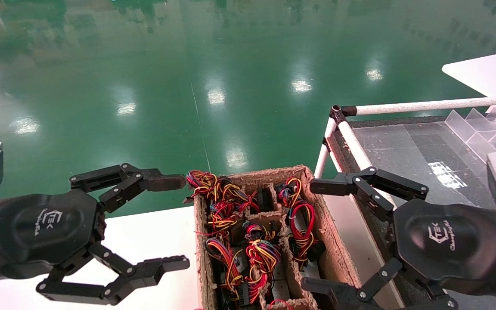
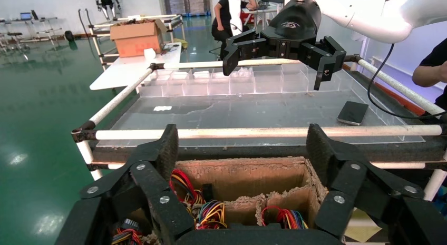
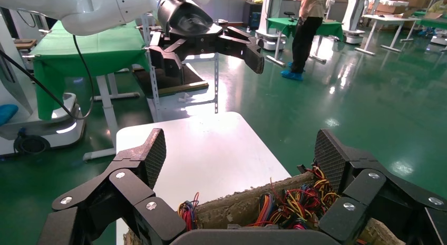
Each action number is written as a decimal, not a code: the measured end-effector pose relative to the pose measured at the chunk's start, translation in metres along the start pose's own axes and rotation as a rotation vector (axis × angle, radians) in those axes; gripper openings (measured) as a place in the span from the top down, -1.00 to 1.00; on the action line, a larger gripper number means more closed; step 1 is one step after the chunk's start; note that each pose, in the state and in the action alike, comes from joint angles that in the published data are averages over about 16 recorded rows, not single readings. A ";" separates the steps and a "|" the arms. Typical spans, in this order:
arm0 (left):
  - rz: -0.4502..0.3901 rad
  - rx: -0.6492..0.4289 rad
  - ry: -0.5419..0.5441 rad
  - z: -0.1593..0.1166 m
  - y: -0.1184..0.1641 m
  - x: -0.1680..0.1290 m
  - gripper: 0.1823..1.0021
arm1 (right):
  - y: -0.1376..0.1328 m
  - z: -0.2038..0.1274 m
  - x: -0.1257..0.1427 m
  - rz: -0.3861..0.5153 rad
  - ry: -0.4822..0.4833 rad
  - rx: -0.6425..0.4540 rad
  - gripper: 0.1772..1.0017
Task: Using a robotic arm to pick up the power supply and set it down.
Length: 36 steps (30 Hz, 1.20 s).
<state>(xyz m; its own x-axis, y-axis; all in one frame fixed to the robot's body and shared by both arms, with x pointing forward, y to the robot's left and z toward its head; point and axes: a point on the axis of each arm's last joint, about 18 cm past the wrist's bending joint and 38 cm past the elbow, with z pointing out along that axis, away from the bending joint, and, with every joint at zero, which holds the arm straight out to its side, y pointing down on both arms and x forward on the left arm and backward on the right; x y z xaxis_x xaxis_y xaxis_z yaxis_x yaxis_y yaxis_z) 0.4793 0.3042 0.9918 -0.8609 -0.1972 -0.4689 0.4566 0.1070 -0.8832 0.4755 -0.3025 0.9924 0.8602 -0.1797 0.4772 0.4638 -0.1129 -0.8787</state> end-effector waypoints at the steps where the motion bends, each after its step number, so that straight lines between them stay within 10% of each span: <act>1: 0.000 0.000 0.000 0.000 0.000 0.000 -0.78 | 0.000 0.000 0.000 0.000 0.000 0.000 -1.00; 36: 0.000 0.000 0.000 0.000 0.000 0.000 0.83 | 0.000 0.000 0.000 0.000 0.000 0.000 -1.00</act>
<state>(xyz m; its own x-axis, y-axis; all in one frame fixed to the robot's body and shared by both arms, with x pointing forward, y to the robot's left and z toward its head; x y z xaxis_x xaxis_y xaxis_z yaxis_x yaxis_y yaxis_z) 0.4793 0.3043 0.9918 -0.8609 -0.1973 -0.4689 0.4565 0.1070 -0.8833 0.4755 -0.3025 0.9924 0.8602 -0.1798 0.4772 0.4638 -0.1129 -0.8787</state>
